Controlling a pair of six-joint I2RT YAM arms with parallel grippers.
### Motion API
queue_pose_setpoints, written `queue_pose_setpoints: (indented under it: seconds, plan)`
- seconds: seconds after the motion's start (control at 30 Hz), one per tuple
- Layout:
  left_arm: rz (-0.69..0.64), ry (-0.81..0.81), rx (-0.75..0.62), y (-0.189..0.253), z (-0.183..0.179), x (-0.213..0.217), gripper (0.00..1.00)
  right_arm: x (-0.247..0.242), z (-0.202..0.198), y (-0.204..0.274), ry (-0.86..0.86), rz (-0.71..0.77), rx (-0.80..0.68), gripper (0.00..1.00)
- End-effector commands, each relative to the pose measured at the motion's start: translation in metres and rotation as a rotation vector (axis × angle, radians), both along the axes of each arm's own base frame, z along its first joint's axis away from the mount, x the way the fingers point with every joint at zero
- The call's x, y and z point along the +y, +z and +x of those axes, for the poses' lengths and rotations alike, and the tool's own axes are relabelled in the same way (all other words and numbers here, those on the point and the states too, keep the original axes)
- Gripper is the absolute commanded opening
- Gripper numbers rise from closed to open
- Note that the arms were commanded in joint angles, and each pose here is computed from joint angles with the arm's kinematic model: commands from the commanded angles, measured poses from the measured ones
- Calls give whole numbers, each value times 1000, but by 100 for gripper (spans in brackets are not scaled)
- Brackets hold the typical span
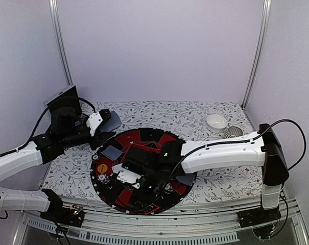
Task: Distribute texas hold em gaming equipment
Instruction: Pick up the poker card from the face-down deck piles.
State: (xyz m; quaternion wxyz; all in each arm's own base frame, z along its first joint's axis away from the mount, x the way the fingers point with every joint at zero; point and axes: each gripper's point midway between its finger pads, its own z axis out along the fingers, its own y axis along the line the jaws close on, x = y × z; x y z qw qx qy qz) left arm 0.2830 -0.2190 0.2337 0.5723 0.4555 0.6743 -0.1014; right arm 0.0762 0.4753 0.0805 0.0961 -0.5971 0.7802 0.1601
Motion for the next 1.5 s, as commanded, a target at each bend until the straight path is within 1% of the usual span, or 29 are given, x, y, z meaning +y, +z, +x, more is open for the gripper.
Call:
queue_pose_setpoints:
  seconds: [0.0,0.1,0.17,0.3,0.4,0.47,0.57,0.7,0.77,0.93,1.13,1.23,1.3,1.37,1.4,1.47]
  plan:
    - [-16,-33,-33,12,-2,-5,43,9,41,101,-96,332,88,89]
    - [-15,-60,-28,11,-6,-8,43,-3,78,133,-182,450,132,89]
    - [-15,-83,-23,10,-10,-10,43,-8,103,158,-233,544,151,87]
    - [-7,-122,-6,5,-16,-15,43,-6,145,202,-300,712,115,75]
    - [-2,-132,0,2,-18,-17,43,6,166,223,-326,797,56,63]
    - [1,-133,0,1,-18,-17,43,16,175,232,-327,843,39,58]
    - [2,-134,0,1,-18,-17,43,32,178,240,-298,896,54,55]
    - [0,-138,0,2,-18,-18,43,46,185,238,-286,911,59,53]
    - [0,-138,-1,2,-18,-18,43,50,189,232,-290,905,55,51]
    - [0,-137,-1,1,-18,-18,43,61,187,228,-244,909,83,39]
    - [0,-138,1,1,-18,-18,43,66,183,222,-224,909,106,35]
    - [0,-135,1,1,-18,-18,43,68,182,220,-217,909,117,27]
    - [1,-133,1,1,-18,-18,43,68,181,221,-215,910,118,18]
    - [2,-131,0,1,-17,-17,43,65,182,223,-226,908,103,5]
    - [1,-132,1,1,-17,-17,43,62,183,226,-232,910,90,3]
    - [1,-134,2,1,-18,-18,43,56,183,231,-241,913,68,2]
